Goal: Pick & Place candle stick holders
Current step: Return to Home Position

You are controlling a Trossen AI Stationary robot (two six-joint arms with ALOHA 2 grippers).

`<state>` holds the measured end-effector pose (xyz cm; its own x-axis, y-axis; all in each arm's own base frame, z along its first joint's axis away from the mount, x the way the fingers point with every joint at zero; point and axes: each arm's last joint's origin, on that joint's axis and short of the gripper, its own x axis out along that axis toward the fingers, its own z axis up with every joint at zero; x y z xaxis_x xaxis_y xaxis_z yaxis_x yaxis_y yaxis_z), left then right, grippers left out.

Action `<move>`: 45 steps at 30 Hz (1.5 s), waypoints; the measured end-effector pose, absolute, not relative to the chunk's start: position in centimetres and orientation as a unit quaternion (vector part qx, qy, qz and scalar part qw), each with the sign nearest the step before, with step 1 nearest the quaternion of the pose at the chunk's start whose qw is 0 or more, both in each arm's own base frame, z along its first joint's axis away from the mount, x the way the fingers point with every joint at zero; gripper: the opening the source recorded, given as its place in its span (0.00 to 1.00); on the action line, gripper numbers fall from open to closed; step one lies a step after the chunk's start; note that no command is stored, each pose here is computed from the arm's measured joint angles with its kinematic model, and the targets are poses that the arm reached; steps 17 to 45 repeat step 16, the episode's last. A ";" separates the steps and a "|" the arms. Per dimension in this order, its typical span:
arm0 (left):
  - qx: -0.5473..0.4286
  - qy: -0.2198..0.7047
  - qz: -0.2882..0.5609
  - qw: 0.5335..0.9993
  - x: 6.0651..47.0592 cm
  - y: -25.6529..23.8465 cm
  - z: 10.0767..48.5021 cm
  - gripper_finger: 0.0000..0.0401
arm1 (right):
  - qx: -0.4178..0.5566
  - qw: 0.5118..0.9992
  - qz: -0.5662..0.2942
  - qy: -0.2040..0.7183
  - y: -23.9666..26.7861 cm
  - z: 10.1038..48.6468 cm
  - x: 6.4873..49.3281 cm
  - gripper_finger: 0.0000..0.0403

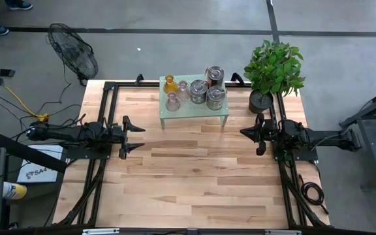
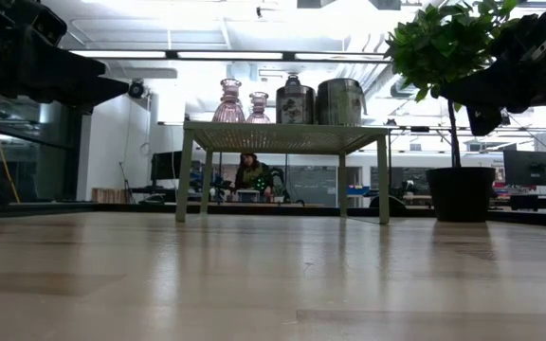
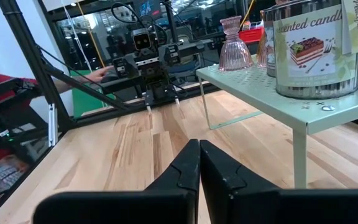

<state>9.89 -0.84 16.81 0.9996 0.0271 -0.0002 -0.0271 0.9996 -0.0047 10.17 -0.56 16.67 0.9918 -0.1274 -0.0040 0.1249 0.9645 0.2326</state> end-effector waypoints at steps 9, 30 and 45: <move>-0.003 0.000 0.013 1.000 9.9 -0.8 16.8 0.72 | 0.117 0.991 -0.064 -0.005 -0.6 16.7 10.2 0.01; -0.003 0.000 0.013 1.000 9.9 -0.8 16.8 0.72 | 0.117 0.991 -0.064 -0.005 -0.6 16.7 10.2 0.00; -0.003 0.000 0.013 1.000 9.9 -0.8 16.8 0.72 | 0.117 0.991 -0.064 -0.005 -0.6 16.7 10.2 0.00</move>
